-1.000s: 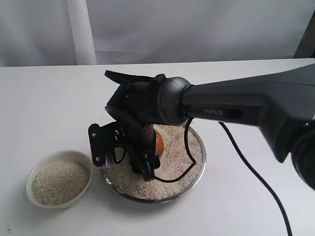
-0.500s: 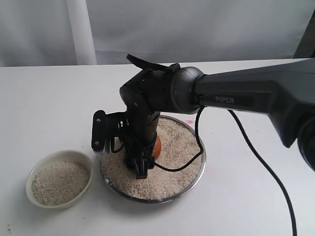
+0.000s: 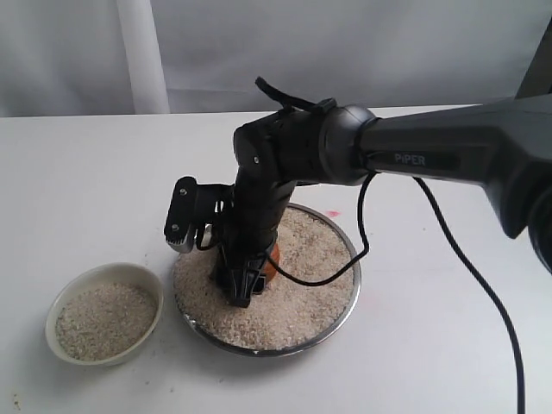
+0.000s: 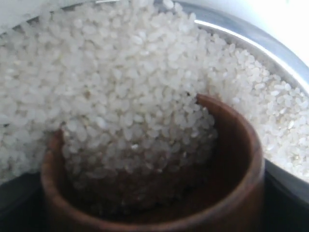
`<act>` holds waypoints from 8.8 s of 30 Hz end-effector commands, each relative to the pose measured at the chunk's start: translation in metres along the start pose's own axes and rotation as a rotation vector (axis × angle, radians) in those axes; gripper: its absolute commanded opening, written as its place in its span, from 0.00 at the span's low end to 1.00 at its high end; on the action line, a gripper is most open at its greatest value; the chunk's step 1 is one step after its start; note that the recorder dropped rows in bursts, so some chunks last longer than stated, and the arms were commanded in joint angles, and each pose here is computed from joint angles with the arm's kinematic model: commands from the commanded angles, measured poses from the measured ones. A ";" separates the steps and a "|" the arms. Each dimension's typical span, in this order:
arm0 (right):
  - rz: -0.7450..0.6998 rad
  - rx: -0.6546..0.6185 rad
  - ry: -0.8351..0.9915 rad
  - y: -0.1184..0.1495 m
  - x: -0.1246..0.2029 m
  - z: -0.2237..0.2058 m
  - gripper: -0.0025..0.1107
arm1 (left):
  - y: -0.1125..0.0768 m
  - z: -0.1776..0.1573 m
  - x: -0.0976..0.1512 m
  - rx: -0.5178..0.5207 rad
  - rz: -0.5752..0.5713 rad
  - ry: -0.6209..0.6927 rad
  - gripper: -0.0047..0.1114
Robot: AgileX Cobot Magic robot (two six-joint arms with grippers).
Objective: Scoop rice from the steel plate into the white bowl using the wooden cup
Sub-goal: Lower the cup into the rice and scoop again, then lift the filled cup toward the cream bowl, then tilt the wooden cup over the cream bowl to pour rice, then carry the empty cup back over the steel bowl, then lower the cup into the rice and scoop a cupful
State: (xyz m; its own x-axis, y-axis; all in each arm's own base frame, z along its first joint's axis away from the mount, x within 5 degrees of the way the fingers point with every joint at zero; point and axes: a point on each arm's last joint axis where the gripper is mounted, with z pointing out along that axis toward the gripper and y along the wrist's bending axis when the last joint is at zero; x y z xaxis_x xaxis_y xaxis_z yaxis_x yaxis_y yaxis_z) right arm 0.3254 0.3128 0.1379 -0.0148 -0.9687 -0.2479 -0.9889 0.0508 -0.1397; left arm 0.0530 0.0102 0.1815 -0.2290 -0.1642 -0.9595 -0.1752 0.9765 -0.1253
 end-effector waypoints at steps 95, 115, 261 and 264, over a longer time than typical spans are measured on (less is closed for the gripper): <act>-0.945 0.888 -0.293 0.076 -0.084 -0.009 0.02 | -0.001 -0.001 -0.002 0.009 -0.006 -0.010 0.04; -1.133 0.939 -0.287 0.080 -0.089 -0.011 0.02 | -0.001 -0.001 -0.002 0.009 -0.006 -0.010 0.04; -0.633 0.398 0.721 -0.009 0.011 0.015 0.02 | -0.001 -0.001 -0.002 0.009 -0.006 -0.010 0.04; -0.638 0.394 0.703 -0.005 0.008 0.016 0.02 | -0.001 -0.001 -0.002 0.009 -0.006 -0.010 0.04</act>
State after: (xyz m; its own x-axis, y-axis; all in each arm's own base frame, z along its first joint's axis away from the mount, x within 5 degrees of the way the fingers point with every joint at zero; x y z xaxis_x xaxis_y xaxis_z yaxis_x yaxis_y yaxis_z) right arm 0.3362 0.3040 0.1205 0.2652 -0.7575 0.5965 -0.7364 -0.5585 -0.3819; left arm 0.0530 0.0102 0.1815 -0.2290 -0.1642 -0.9595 -0.1752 0.9765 -0.1253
